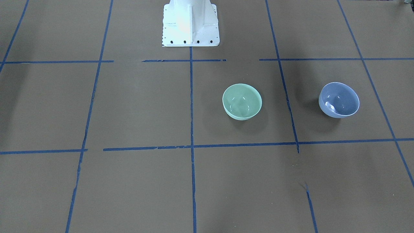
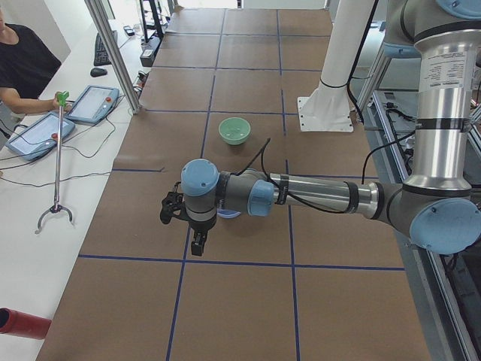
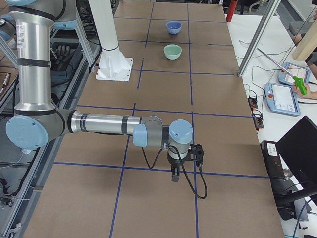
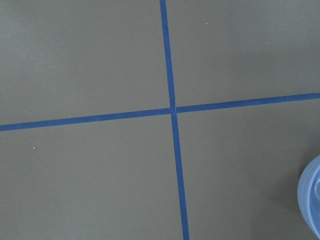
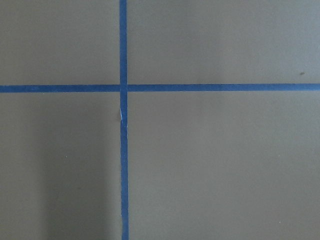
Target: Stack blue bowl on green bowl
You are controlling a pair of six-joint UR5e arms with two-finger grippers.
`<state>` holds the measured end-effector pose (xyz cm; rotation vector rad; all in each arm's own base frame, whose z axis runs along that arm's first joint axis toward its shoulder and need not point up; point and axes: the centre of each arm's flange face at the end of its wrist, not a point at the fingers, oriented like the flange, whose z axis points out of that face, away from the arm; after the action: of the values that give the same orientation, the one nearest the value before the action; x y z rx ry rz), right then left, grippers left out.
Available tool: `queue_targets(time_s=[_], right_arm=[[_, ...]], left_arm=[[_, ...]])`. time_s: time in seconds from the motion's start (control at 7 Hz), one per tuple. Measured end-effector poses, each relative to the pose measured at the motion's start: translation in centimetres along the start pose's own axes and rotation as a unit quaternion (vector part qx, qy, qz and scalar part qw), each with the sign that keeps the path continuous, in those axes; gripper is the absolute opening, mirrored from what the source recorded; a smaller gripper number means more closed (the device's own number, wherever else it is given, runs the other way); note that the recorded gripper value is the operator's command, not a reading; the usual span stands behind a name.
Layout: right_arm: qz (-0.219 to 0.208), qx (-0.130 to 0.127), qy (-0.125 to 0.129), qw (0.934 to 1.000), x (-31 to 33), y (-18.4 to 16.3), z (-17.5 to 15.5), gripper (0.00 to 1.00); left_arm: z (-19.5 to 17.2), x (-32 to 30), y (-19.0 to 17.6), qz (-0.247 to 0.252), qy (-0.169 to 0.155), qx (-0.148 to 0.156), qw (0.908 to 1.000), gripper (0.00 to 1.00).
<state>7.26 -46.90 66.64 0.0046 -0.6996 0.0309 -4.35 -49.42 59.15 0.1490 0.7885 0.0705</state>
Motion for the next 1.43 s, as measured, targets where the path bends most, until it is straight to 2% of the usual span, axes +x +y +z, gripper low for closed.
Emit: queue_targets(time_s=[0.29,0.57,1.0,1.14,1.29,1.43], right_arm=[[0.0,0.0,0.0,1.0,0.0,0.0,0.0,1.0],[0.0,0.0,0.0,1.0,0.0,0.0,0.0,1.0],[0.0,0.0,0.0,1.0,0.0,0.0,0.0,1.0],[0.0,0.0,0.0,1.0,0.0,0.0,0.0,1.0],[0.0,0.0,0.0,1.0,0.0,0.0,0.0,1.0],[0.0,0.0,0.0,1.0,0.0,0.0,0.0,1.0]], left_arm=[[2.7,7.3,-0.8,-0.029,0.014,-0.003,0.9995,1.0],[7.9,12.6,1.0,-0.06,0.024,0.011,0.9978,1.0],[15.2,14.5,3.5,-0.058,0.031,0.012,0.9978,0.98],[16.5,14.8,4.0,-0.052,0.026,0.008,0.9983,0.55],[17.3,15.0,4.4,-0.046,0.022,0.005,0.9987,0.24],[17.6,15.1,4.6,-0.04,0.022,0.005,0.9989,0.06]])
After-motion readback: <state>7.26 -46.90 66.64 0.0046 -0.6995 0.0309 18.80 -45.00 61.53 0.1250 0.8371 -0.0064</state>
